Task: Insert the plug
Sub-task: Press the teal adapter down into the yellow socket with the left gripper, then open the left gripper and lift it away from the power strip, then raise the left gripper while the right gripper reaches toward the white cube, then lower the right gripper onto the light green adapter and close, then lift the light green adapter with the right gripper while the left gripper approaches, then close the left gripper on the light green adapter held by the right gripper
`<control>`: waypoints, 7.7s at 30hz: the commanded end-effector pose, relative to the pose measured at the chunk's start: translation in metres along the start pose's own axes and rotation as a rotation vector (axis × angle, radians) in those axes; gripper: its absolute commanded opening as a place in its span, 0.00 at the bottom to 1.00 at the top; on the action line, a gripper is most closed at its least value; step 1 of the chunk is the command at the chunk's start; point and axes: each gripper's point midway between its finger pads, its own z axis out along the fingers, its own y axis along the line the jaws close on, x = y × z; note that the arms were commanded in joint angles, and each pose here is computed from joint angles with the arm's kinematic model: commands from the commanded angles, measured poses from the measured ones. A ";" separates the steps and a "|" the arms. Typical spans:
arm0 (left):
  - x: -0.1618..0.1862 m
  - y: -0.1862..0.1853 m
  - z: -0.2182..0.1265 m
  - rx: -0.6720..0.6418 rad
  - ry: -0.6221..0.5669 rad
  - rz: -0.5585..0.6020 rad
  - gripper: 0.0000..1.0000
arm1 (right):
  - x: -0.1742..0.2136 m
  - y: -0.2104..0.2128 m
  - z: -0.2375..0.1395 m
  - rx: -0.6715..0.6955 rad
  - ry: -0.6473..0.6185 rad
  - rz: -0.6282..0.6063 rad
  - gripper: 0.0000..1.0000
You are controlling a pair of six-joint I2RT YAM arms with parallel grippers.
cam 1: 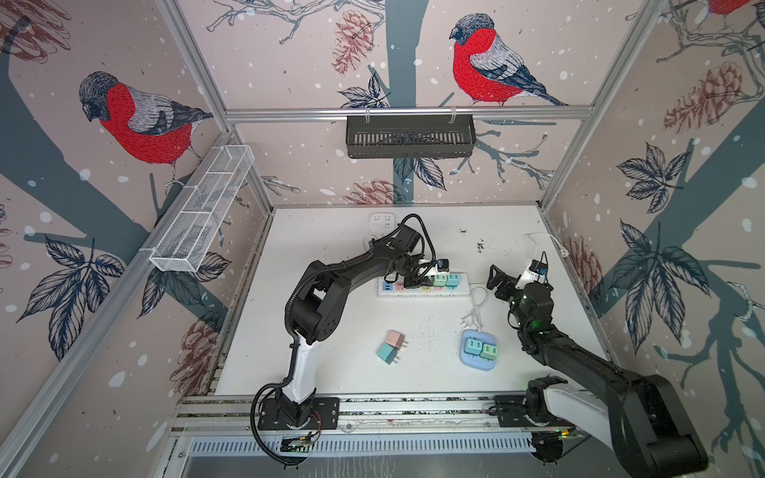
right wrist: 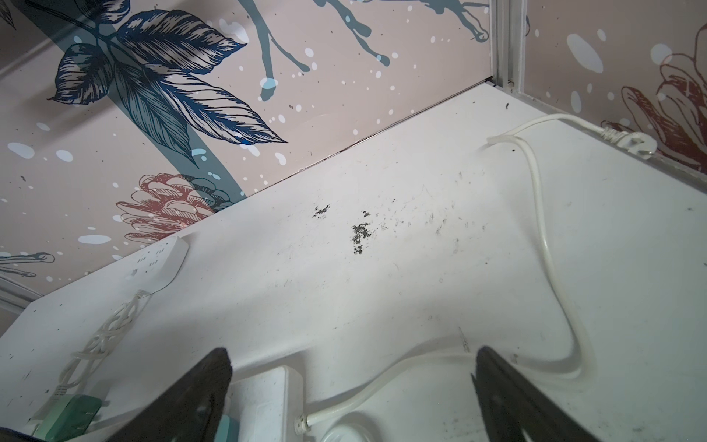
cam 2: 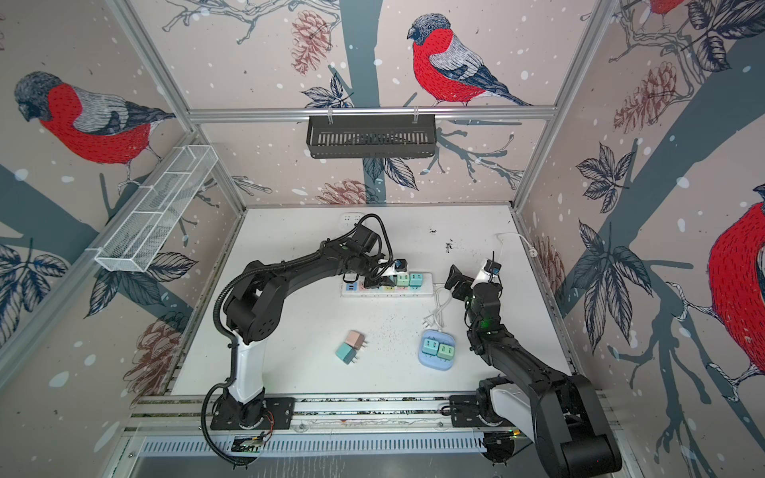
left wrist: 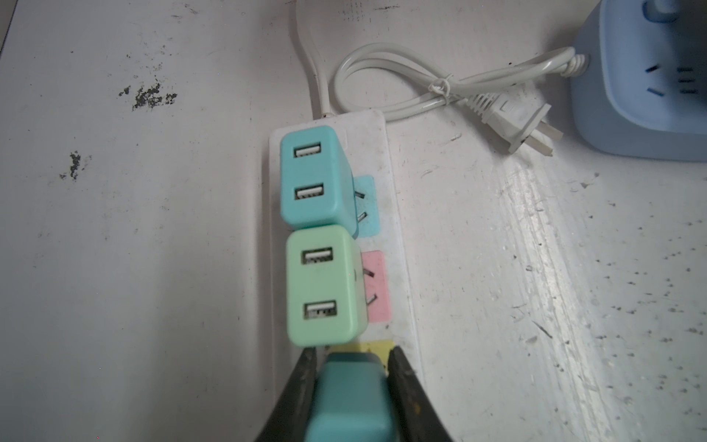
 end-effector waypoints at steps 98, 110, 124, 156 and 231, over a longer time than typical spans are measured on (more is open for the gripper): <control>0.059 0.040 -0.334 -1.002 -0.766 -1.161 0.99 | 0.166 0.291 0.157 -0.244 0.691 -0.536 0.45; 0.054 0.041 -0.342 -1.023 -0.769 -1.136 0.99 | 0.200 0.274 0.163 -0.155 0.752 -0.663 0.48; 0.052 0.042 -0.340 -1.008 -0.770 -1.124 0.99 | 0.216 0.260 0.105 -0.208 0.810 -0.654 0.48; 0.049 0.042 -0.343 -1.017 -0.761 -1.098 0.99 | 0.244 0.310 0.137 -0.452 0.831 -0.697 0.59; -0.152 -0.048 -0.217 -0.301 -0.628 -0.374 0.61 | -0.026 0.206 -0.151 -0.785 -0.370 -0.603 0.05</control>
